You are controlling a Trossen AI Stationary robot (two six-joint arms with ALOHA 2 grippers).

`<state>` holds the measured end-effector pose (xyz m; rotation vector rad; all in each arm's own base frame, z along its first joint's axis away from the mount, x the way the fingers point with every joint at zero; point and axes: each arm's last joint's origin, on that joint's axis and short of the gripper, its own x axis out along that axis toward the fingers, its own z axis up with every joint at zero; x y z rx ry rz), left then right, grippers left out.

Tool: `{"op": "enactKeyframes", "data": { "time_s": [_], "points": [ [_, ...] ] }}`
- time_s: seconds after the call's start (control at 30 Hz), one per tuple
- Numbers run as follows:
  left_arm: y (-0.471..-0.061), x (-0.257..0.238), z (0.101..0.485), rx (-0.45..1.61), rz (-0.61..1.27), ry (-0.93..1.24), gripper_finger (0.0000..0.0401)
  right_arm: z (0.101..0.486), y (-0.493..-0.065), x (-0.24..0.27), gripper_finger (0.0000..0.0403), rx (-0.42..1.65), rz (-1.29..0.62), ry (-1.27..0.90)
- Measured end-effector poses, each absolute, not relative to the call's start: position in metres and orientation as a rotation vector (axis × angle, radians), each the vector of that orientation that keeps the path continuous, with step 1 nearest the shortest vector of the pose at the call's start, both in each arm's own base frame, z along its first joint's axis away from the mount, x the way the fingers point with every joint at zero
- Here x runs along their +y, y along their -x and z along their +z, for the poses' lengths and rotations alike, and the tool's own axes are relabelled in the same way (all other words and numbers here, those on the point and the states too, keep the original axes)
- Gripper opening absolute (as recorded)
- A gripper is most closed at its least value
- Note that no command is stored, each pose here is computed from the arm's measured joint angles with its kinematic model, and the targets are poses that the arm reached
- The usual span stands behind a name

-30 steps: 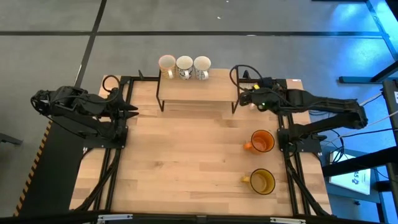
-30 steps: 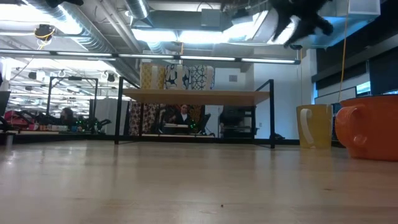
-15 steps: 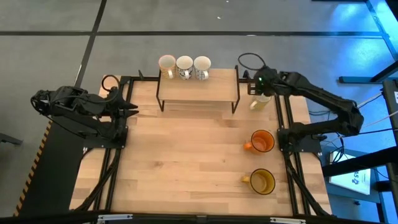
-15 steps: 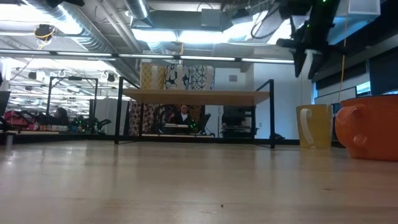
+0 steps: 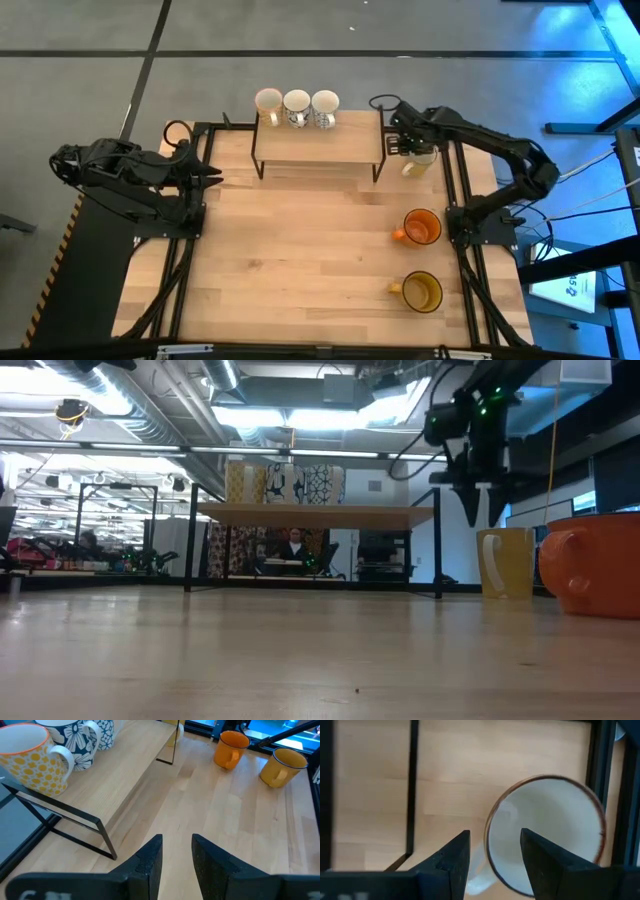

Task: Place coffee mugs
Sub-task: Put the yellow mug on the shelf

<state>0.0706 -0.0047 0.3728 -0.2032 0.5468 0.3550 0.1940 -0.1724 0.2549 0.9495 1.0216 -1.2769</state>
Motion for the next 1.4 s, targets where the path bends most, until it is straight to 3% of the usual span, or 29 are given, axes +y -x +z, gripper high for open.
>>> {"op": "enactKeyframes", "data": {
  "time_s": [0.5,1.0,1.4],
  "points": [
    [-0.071,-0.005,0.373,0.547,0.355,0.203,0.0098,0.228,-0.2,-0.187,0.0156,1.141,-1.311,-0.963],
    [-0.071,-0.005,0.373,0.547,0.354,0.202,0.0098,0.216,-0.199,-0.185,0.0016,1.17,-1.308,-0.951],
    [-0.07,-0.005,0.373,0.547,0.354,0.202,0.0098,0.235,-0.199,-0.186,0.0005,1.183,-1.243,-0.851]
  ]
}}
